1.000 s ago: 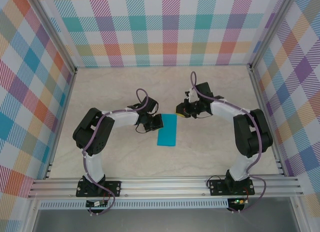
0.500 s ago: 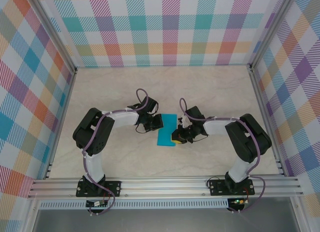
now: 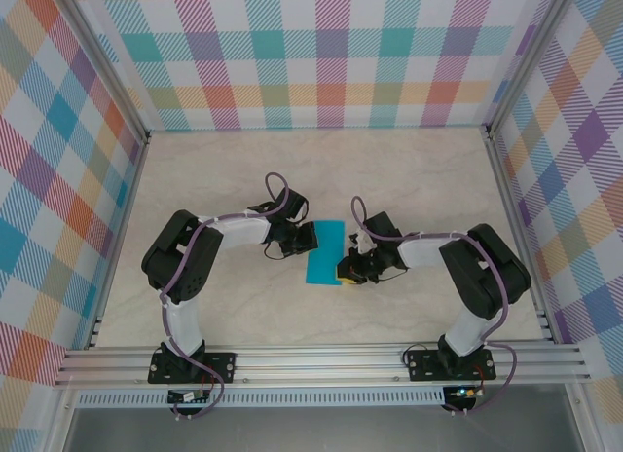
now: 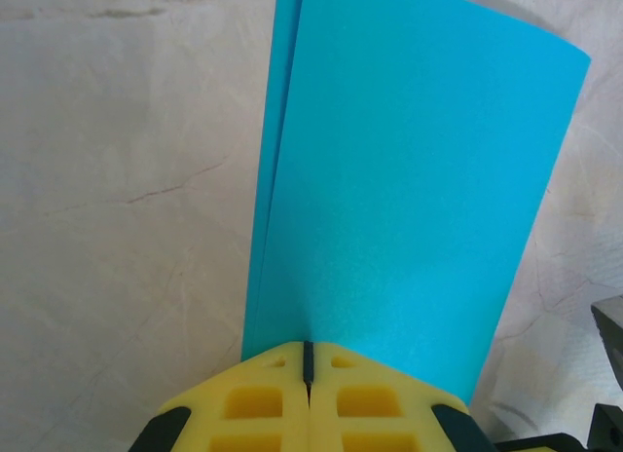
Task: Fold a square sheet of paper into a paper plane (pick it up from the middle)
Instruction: Fold the square sheet of paper in half at the center of the table.
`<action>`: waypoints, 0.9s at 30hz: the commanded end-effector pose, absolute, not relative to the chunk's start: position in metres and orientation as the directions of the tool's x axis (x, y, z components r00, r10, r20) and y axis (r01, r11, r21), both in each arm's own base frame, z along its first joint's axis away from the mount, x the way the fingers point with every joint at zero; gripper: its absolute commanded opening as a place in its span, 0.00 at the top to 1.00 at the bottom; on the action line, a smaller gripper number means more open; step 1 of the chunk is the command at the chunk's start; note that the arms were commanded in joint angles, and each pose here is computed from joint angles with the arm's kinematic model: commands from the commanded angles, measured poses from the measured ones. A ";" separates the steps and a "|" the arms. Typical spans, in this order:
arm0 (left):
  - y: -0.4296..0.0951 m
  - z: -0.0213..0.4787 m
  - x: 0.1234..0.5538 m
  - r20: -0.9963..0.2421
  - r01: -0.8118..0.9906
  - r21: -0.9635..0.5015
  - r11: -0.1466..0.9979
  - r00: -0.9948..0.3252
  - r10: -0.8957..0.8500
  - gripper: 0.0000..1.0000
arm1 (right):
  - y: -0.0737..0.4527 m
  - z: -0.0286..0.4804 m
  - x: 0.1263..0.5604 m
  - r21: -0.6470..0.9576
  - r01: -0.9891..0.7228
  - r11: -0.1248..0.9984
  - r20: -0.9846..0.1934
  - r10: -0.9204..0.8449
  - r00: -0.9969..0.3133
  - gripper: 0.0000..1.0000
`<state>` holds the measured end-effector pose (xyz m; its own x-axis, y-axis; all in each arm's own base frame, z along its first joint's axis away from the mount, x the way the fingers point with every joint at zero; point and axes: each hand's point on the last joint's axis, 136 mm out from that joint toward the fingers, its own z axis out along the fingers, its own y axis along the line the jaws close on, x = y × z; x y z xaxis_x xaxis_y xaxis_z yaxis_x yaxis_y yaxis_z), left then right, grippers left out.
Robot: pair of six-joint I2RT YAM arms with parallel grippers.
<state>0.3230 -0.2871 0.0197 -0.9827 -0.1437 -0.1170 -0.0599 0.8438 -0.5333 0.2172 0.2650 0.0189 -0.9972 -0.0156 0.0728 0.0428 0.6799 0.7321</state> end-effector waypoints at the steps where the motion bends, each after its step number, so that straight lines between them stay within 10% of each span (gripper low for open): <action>1: -0.261 -0.008 0.297 -0.046 -0.114 -0.411 0.905 -0.988 -0.145 1.00 | 0.272 0.037 0.213 0.769 0.021 0.639 0.056 -0.035 -0.998 0.88; 23: -0.277 0.028 0.308 -0.095 -0.069 -0.499 0.864 -0.987 -0.133 1.00 | 0.264 0.032 0.210 0.708 0.001 0.706 0.015 -0.014 -1.000 0.87; 27: -0.283 0.069 0.316 -0.161 -0.026 -0.551 0.834 -0.977 -0.137 0.86 | 0.250 0.038 0.227 0.631 0.015 0.775 -0.038 0.050 -0.998 0.85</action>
<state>0.3157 -0.2813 0.0312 -0.9840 -0.1414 -0.1084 -0.0650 0.8513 -0.5206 0.2140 0.2612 0.0341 -1.0000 0.0041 0.0076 0.0082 0.7171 0.6970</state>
